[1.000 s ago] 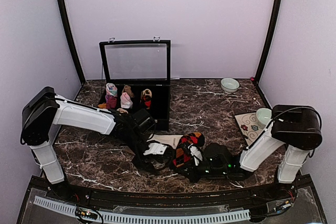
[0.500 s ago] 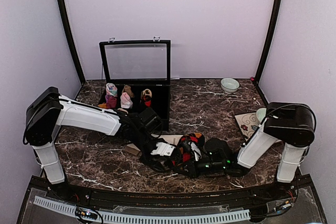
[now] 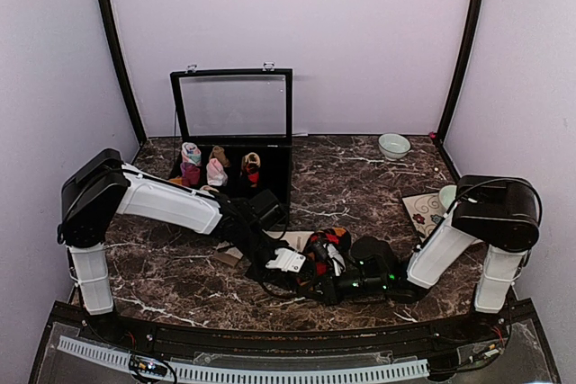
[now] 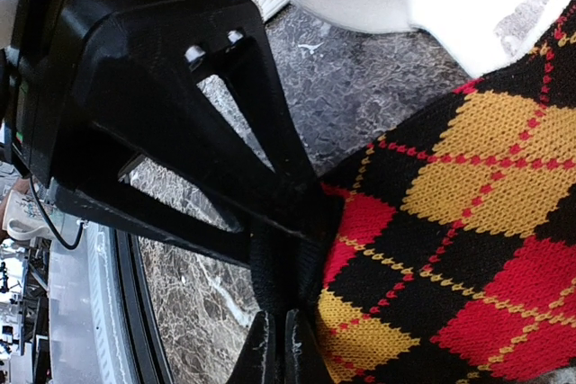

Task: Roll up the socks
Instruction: Roll the sock at the center of the board.

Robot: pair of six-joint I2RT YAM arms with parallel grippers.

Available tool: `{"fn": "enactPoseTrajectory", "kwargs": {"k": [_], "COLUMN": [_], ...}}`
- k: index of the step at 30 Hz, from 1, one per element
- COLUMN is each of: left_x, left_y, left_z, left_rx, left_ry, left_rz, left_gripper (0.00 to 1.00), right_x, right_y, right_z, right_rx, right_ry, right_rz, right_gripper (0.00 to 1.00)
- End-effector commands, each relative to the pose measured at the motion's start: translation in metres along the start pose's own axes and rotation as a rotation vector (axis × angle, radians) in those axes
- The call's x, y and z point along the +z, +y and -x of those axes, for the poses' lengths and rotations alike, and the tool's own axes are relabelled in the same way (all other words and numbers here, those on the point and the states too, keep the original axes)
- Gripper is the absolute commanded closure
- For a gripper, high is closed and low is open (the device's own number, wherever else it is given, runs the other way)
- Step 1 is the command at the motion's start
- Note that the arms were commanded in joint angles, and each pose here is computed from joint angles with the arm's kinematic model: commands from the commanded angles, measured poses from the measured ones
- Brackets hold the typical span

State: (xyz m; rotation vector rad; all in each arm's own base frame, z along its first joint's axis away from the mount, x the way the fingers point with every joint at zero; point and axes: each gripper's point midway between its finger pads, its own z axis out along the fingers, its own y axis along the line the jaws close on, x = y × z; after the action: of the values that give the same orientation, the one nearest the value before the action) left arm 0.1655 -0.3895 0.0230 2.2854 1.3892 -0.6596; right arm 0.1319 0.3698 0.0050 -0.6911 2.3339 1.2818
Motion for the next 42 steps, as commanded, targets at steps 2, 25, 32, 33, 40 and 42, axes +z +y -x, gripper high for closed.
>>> {"fn": "enactPoseTrajectory", "kwargs": {"k": [2,25,32,33,40,42], "left_x": [0.009,-0.006,-0.007,-0.007,-0.01,-0.01], "left_y": [0.001,-0.044,-0.043,-0.044,-0.051,-0.052], "left_z": [-0.011,-0.032,-0.034,-0.035,-0.043,-0.044], "left_rx": [0.006,-0.295,-0.344,-0.35,-0.364,-0.364], "left_ry": [0.045,0.055,0.074,0.077,0.101,0.104], "left_rz": [-0.009,-0.171,-0.154,-0.155,-0.146,-0.145], "left_gripper": [0.82,1.0,1.0,1.0,1.0,1.0], "right_x": [-0.043,-0.093,-0.091,-0.087,-0.057,-0.055], "right_y": [-0.095,-0.098,-0.09,-0.09,-0.099,-0.102], "right_z": [-0.122,-0.038,0.033,0.041,0.061,0.068], "right_rx": [0.166,0.122,0.101,0.103,0.067,0.065], "right_ry": [0.385,0.076,-0.065,-0.066,0.016,0.009], "right_rz": [-0.38,-0.521,-0.495,-0.486,-0.469,-0.478], "right_gripper": [1.0,0.59,0.68,0.7,0.82,0.82]}}
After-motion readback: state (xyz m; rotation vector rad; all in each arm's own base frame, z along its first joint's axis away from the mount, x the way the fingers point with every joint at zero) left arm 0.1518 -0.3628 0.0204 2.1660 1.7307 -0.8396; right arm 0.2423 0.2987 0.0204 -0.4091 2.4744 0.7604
